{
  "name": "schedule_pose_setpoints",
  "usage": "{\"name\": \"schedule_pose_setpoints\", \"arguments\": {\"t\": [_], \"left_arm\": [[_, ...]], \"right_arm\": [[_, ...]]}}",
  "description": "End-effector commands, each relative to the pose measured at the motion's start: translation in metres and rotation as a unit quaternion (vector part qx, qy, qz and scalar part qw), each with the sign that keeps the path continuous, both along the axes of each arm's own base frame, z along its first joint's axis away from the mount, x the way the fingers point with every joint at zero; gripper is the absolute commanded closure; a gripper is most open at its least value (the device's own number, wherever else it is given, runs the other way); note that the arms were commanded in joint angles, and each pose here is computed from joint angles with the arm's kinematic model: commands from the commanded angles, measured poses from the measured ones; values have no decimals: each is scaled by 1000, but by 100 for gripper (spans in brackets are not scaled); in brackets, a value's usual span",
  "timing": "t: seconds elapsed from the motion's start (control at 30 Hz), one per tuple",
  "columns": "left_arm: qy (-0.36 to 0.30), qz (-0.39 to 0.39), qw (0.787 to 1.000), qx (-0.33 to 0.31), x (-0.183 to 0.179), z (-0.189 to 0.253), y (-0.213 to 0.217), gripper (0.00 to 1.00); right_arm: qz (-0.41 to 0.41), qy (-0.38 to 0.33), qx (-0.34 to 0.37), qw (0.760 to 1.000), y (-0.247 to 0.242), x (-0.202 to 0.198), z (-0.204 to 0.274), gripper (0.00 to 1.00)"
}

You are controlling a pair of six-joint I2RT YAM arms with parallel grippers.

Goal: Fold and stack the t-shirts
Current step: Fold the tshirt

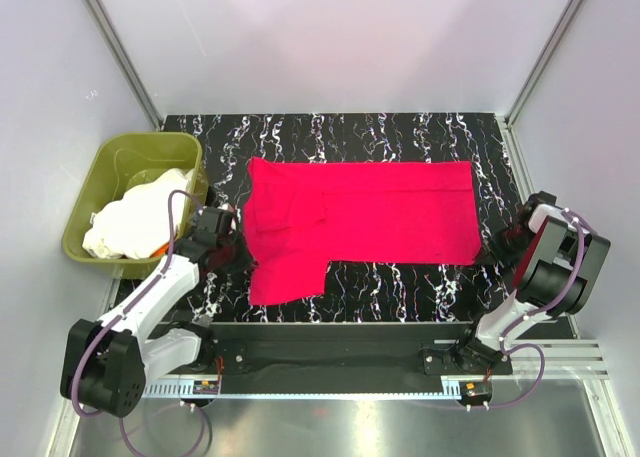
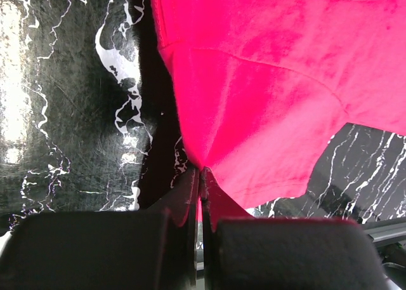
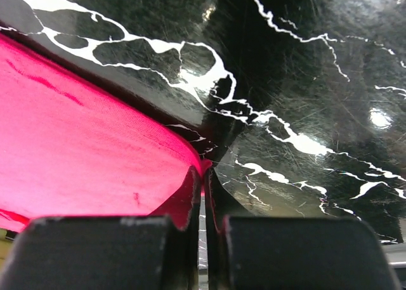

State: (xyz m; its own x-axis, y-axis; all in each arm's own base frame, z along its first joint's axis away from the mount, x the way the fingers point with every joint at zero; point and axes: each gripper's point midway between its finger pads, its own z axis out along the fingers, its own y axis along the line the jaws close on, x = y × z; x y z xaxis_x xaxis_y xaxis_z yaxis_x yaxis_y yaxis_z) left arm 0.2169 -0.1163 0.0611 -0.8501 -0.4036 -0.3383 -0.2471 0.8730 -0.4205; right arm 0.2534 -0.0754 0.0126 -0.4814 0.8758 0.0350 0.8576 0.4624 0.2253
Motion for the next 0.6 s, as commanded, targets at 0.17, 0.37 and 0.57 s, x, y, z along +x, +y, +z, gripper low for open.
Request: {"name": "schedule_pose_setpoints", "arguments": {"t": [0.17,0.37,0.57], "left_arm": [[-23,4,1000,-9,5,19,-3,100],[-20,3,1000,-21,2,16,-8,100],[-33,-6,999,-25,2,23,-9,100]], "right_arm": [[21,-3,11,1000,7,-7,4,51],[6,-6,8,1000,10,-11,4,55],[5,6,9,1000,6,-9,-8,72]]}}
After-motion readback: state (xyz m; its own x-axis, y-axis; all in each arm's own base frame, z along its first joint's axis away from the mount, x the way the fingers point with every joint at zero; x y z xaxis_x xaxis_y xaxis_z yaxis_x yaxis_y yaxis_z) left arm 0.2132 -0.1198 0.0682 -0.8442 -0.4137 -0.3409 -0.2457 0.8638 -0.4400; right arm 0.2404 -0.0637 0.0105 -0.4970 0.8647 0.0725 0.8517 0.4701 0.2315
